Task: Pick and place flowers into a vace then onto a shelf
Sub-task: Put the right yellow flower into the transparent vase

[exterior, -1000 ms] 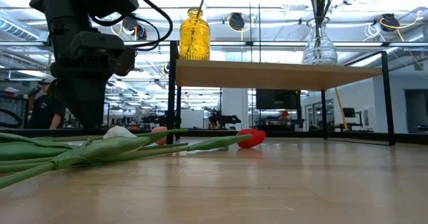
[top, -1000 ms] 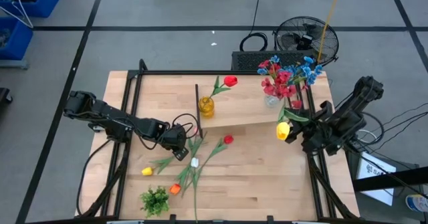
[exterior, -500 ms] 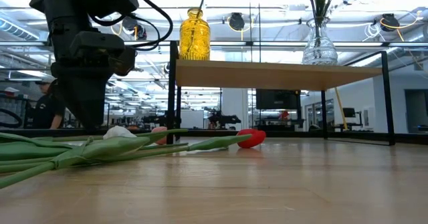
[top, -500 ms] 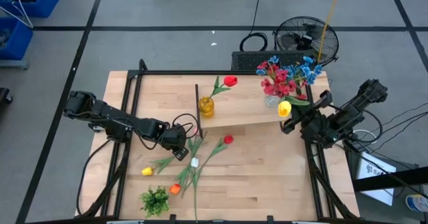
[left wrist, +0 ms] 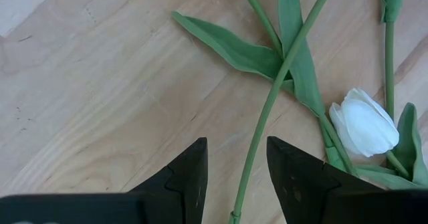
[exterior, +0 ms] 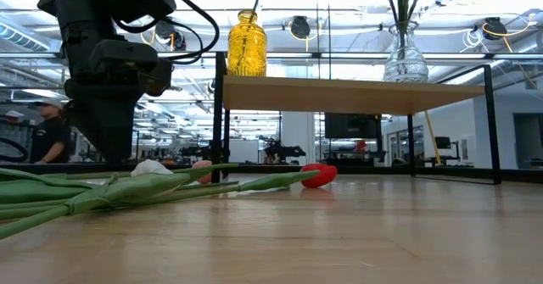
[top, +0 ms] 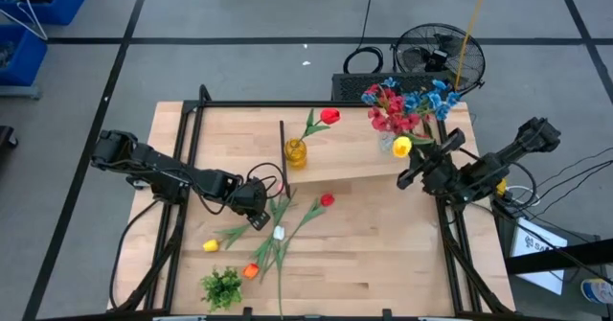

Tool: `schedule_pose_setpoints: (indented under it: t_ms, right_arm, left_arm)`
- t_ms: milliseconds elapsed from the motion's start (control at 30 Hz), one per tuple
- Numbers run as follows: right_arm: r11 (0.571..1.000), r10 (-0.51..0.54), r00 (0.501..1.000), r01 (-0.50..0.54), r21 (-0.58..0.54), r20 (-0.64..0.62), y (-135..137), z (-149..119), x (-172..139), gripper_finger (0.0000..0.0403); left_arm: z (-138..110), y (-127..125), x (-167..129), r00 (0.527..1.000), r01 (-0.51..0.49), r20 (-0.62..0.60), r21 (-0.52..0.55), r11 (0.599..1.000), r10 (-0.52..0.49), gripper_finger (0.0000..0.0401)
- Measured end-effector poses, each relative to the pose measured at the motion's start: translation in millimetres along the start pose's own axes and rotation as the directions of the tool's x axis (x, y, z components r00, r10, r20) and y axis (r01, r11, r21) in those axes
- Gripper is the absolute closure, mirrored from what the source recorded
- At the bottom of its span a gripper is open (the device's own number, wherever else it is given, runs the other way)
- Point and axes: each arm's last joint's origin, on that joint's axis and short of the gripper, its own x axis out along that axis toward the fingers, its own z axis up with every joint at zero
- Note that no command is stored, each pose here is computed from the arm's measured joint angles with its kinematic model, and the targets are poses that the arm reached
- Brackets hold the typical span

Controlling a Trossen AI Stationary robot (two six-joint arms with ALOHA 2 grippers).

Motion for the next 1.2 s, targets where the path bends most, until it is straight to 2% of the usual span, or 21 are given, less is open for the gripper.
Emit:
schedule_pose_setpoints:
  t_ms: [167, 300, 433, 667, 933, 1200]
  right_arm:
    - [0.99, -0.05, 0.999, 0.05, 0.132, -0.007, -8, -1, 1, 0.0342]
    - [0.989, -0.041, 0.999, 0.044, 0.138, -0.023, -7, -1, 1, 0.0312]
    - [0.99, -0.036, 0.993, 0.051, 0.128, -0.111, -8, -4, 0, 0.0285]
    - [0.97, -0.045, 0.992, 0.071, 0.233, -0.115, -14, -6, -1, 0.0247]
    - [0.97, -0.046, 0.993, 0.07, 0.232, -0.107, -15, -6, -1, 0.0218]
    - [0.961, -0.03, 0.986, 0.073, 0.265, -0.161, -11, -7, -1, 0.0218]
  left_arm:
    - [0, 0, 0, 1.0, 0.0, 0.0, -0.002, 1.0, 0.0, 0.0245]
    - [0, 0, 0, 1.0, 0.0, 0.0, -0.002, 1.0, 0.0, 0.0245]
    - [0, 0, 0, 1.0, 0.0, 0.0, 0.0, 1.0, 0.0, 0.0245]
    - [0, 0, 0, 1.0, 0.0, -0.001, 0.002, 1.0, 0.0, 0.0245]
    - [0, 0, 0, 1.0, 0.0, -0.001, 0.003, 1.0, 0.0, 0.0245]
    - [0, 0, 0, 1.0, 0.0, -0.001, -0.004, 1.0, 0.0, 0.0245]
